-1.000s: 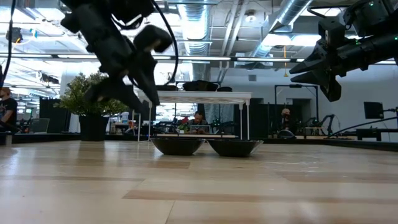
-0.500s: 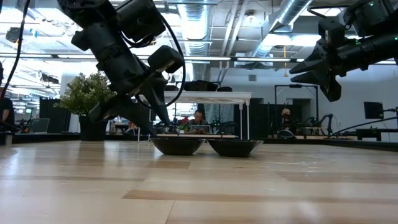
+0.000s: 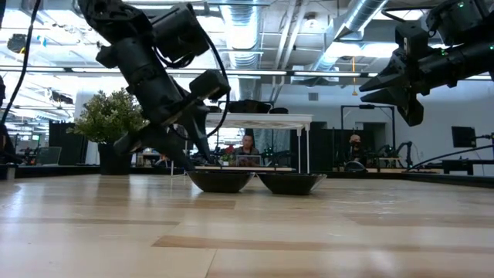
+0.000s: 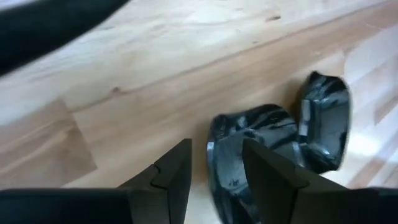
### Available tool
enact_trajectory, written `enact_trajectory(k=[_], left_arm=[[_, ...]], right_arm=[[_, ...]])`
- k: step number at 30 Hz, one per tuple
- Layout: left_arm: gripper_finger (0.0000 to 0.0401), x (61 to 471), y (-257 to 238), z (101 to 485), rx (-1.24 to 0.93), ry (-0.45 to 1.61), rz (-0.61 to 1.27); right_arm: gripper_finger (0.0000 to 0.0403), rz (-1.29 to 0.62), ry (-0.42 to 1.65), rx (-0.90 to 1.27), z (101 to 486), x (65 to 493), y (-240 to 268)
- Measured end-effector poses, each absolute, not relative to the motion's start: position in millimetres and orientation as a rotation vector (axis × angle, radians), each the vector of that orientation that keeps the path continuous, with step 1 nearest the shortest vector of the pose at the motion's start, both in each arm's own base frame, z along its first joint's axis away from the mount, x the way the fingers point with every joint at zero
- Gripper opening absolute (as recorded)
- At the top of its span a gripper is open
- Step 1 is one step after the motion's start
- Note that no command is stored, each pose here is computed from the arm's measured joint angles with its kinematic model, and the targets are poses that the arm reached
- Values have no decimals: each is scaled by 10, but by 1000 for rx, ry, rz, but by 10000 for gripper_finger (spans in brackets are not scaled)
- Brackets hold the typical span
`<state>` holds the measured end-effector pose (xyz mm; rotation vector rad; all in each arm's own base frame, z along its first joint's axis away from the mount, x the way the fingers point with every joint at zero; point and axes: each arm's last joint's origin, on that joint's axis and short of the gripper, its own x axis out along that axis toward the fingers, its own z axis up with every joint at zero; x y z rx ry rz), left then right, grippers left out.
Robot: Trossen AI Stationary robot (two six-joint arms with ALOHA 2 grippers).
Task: Pick & Place Mini shaped plates
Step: Stack the leaf-shaped plate on top of the leaf-shaped plate on the shelf
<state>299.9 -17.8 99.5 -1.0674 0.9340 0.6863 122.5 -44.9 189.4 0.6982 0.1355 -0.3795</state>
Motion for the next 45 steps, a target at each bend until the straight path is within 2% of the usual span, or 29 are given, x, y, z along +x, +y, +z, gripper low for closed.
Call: enact_trajectory(k=[14, 25, 40, 45], left_arm=[[143, 2959, -182, 868, -1064, 1009, 732], [139, 2993, -175, 833, -1092, 991, 724], [13, 3014, -175, 843, -1115, 964, 719], [9, 3018, -176, 854, -1114, 960, 711]], right_arm=[[98, -379, 135, 698, 1894, 1225, -449], [98, -380, 135, 698, 1894, 1225, -450], [98, -380, 136, 698, 1893, 1225, -449], [98, -380, 136, 698, 1893, 1225, -449]])
